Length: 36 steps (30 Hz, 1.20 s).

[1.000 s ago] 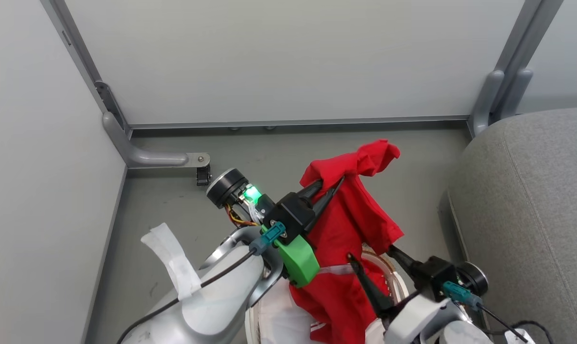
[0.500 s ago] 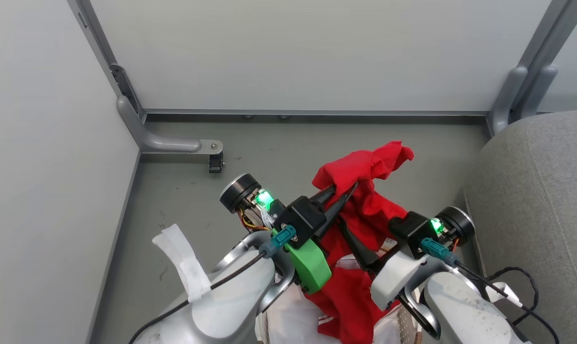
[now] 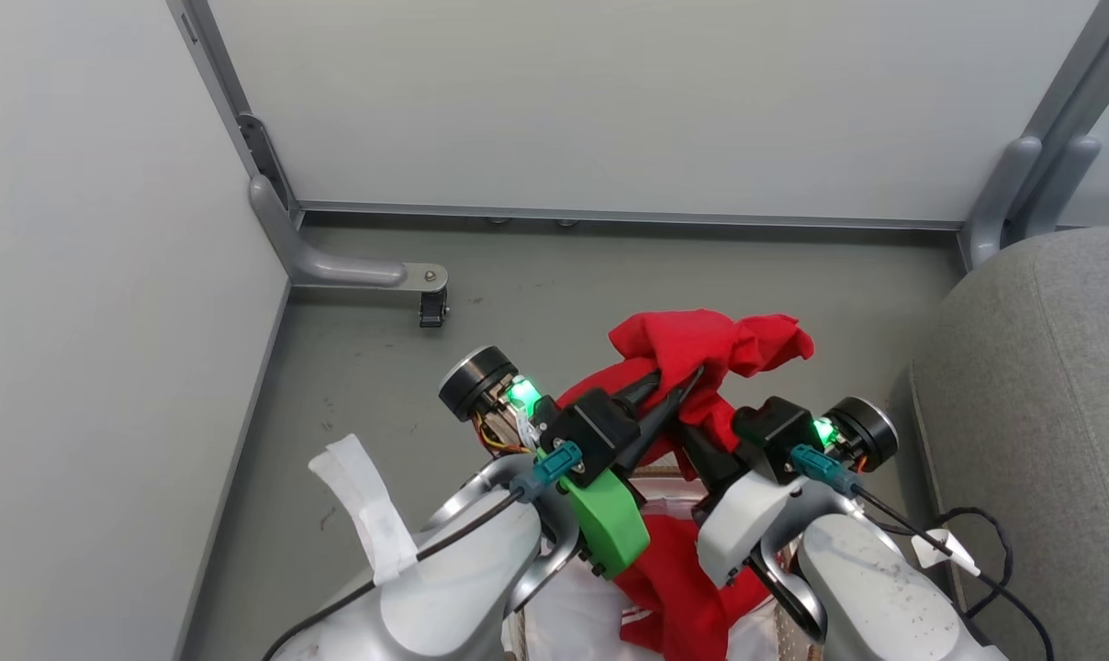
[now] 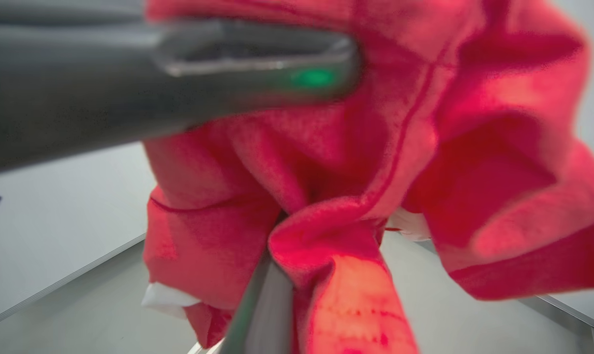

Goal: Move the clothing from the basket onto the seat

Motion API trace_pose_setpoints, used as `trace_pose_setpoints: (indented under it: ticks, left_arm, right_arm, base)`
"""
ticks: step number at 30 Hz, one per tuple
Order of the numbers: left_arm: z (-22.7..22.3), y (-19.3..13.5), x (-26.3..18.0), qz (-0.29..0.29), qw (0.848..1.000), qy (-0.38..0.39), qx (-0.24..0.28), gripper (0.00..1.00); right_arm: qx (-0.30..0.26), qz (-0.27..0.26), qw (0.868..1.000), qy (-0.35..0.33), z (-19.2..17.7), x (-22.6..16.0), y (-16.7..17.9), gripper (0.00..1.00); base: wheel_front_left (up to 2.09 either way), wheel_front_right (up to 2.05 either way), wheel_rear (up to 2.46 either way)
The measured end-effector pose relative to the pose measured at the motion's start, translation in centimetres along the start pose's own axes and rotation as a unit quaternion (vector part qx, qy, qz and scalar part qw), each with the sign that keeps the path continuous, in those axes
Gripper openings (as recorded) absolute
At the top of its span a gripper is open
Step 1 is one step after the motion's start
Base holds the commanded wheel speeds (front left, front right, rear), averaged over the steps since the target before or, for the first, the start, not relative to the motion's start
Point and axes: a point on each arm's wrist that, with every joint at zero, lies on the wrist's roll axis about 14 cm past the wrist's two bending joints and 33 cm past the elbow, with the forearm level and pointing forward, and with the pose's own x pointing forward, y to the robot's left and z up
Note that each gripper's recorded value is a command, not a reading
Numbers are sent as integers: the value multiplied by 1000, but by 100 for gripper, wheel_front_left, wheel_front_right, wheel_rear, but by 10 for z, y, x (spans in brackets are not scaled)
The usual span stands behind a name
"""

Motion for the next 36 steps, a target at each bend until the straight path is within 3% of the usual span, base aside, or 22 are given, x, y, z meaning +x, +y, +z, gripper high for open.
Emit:
trace_pose_setpoints:
  ticks: [1,2,3,12,20,29,33,36]
  left_arm:
    - [1,0,1,0,1000,-2,-1,10]
    - [2,0,1,1,1000,-3,-1,45]
    - [2,1,2,1,1000,-4,-2,100]
    - [-10,-13,12,-18,1000,7,-10,100]
    - [-22,-50,37,-77,996,11,-36,100]
    - [-32,-109,66,-176,982,9,-61,100]
    - [-41,-115,79,-206,977,9,-60,100]
    - [-54,-111,86,-217,974,14,-63,100]
  right_arm:
    - [1,-3,1000,-2,1,0,-1,0]
    - [2,-5,1000,-4,3,-1,-2,0]
    - [3,-8,1000,-6,4,-2,-3,0]
    - [27,-91,996,-7,-3,-46,-44,0]
    - [14,-198,980,7,-9,-113,-102,0]
    - [-26,-370,928,26,-1,-217,-200,0]
    - [-74,-431,899,38,20,-247,-260,0]
    - [-95,-484,869,33,43,-269,-308,0]
  base:
    - [0,0,0]
    - [0,0,0]
    - [0,0,0]
    - [0,0,0]
    - [0,0,0]
    - [0,0,0]
    - [0,0,0]
    - [0,0,0]
